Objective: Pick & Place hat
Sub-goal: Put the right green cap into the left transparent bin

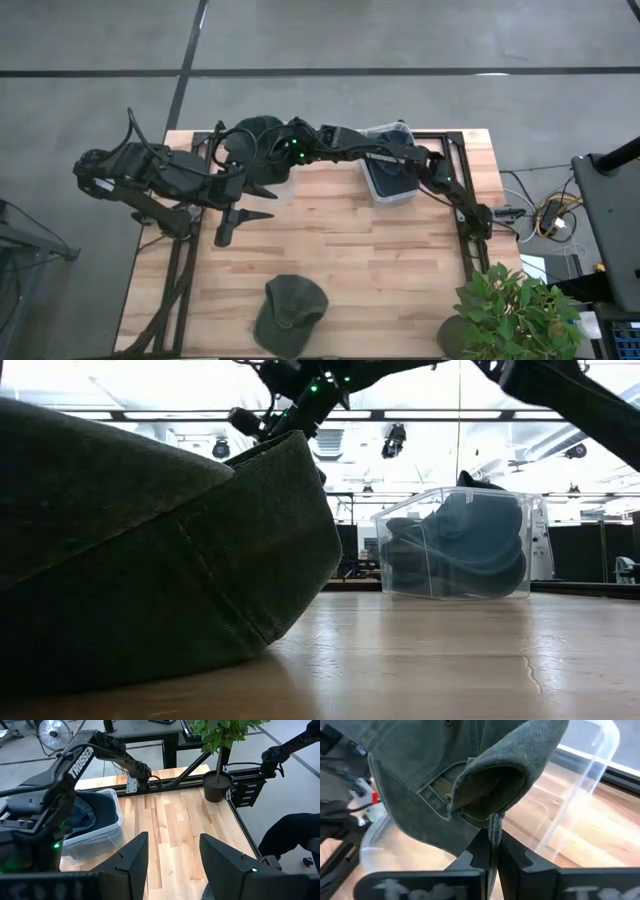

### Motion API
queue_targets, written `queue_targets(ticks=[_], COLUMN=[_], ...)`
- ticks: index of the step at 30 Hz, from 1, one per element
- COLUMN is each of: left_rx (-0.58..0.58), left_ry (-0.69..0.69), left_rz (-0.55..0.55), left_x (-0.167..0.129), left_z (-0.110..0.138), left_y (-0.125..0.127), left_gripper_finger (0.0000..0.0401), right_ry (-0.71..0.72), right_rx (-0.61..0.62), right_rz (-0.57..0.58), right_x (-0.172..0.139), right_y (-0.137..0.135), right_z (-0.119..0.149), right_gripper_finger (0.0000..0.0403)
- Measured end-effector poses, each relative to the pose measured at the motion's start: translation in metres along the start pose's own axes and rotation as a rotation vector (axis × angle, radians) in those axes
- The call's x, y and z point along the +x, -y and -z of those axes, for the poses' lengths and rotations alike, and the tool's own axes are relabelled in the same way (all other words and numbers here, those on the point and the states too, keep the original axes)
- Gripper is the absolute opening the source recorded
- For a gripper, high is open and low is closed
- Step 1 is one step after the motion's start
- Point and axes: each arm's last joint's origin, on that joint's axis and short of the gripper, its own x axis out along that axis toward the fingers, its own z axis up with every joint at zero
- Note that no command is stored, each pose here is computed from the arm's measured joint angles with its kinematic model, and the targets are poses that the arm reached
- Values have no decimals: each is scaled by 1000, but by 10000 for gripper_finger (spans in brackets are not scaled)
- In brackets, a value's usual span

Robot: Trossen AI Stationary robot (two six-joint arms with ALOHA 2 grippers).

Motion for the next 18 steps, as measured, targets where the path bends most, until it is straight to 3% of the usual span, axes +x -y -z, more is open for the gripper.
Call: queue_targets(ticks=[10, 18], left_rx=[0, 1], left_ry=[-3, -11], left_rz=[-1, -1], left_x=[1, 3], left_z=[1, 2], left_y=[0, 0], left_gripper_finger=[170, 170], right_ry=[-68, -101], right_rx=[31, 41], right_rz=[65, 16], right_x=[13, 11], right_y=[10, 10], right_z=[1, -2], right_gripper_finger=[23, 146])
